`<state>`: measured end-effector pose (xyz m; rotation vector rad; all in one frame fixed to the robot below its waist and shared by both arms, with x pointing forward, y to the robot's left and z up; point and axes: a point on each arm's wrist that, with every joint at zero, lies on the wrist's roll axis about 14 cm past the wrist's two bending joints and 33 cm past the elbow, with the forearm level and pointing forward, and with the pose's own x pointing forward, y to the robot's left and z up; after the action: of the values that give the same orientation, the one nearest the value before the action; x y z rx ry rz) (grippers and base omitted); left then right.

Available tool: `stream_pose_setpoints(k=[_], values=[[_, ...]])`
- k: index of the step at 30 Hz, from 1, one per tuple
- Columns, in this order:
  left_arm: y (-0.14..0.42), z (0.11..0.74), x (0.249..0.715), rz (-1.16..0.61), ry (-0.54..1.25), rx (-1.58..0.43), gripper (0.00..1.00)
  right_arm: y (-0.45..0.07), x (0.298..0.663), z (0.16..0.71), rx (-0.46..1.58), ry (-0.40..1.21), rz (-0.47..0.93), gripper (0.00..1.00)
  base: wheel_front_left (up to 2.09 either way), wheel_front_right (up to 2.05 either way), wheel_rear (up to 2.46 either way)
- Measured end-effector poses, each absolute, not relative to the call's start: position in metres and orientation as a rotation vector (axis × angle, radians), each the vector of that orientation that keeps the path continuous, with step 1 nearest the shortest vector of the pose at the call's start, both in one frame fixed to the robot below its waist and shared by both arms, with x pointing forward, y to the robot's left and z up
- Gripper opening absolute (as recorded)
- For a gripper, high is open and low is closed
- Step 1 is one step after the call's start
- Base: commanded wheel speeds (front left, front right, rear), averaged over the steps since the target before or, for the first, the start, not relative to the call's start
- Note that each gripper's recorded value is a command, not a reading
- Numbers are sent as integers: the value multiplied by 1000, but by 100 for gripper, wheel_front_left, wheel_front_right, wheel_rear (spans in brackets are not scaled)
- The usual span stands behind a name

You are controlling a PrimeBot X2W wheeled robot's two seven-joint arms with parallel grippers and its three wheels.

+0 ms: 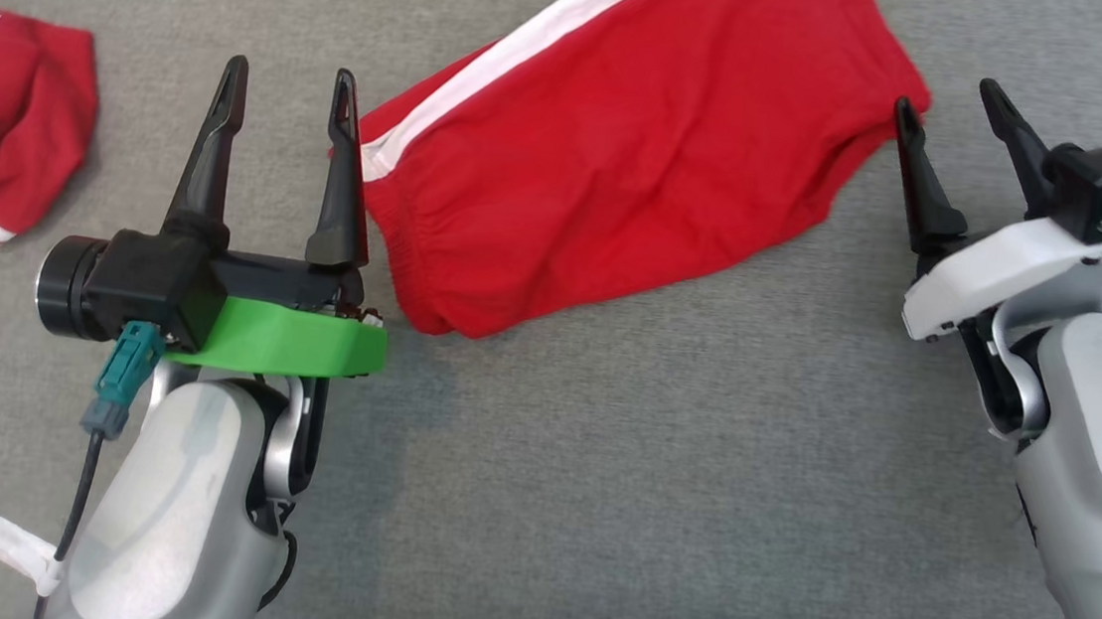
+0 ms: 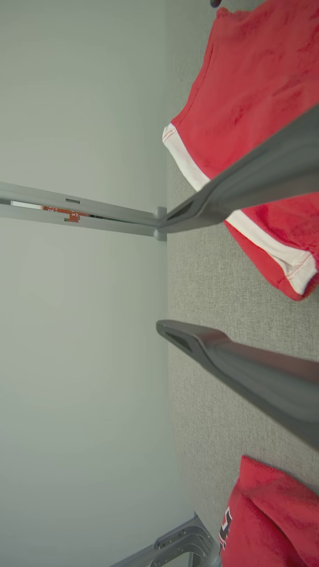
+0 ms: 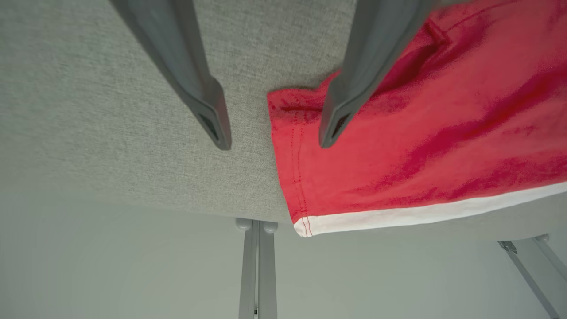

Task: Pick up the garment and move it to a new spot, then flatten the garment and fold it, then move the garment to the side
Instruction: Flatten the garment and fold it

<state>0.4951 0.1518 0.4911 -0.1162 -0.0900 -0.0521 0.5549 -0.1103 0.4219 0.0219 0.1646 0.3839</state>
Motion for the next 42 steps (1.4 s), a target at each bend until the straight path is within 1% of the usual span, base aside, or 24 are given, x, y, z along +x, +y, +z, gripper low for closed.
stream_pose_setpoints(k=[5, 6, 7, 8, 11, 14, 20, 23, 29, 34, 38, 42], values=[[166, 483, 493, -13, -74, -102, 100, -87, 563, 384, 54, 269, 423, 100, 0, 0, 0], [168, 482, 493, -8, -71, -99, 100, -84, 565, 380, 65, 281, 426, 44, 0, 0, 0], [169, 481, 492, -4, -68, -100, 100, -82, 565, 375, 73, 300, 428, 30, 0, 0, 0], [171, 480, 492, 2, -66, -98, 100, -79, 566, 373, 82, 307, 433, 0, 0, 0, 0], [174, 480, 490, 10, -65, -94, 100, -74, 563, 373, 100, 317, 450, 0, 0, 0, 0], [176, 480, 486, 14, -61, -101, 100, -74, 559, 380, 120, 289, 453, 0, 0, 0, 0], [170, 473, 474, -7, -33, -100, 100, -90, 528, 387, 191, 267, 401, 0, 0, 0, 0], [167, 472, 466, -16, -21, -93, 100, -104, 507, 386, 222, 276, 353, 0, 0, 0, 0], [158, 479, 454, -47, -26, -99, 100, -151, 462, 384, 265, 288, 193, 0, 0, 0, 0], [149, 489, 447, -71, -38, -113, 100, -172, 432, 384, 291, 297, 100, 0, 0, 0, 0], [145, 496, 444, -80, -52, -123, 100, -177, 425, 393, 294, 278, 75, 0, 0, 0, 0], [144, 500, 440, -81, -58, -124, 100, -170, 430, 416, 253, 232, 115, 0, 0, 0, 0]])
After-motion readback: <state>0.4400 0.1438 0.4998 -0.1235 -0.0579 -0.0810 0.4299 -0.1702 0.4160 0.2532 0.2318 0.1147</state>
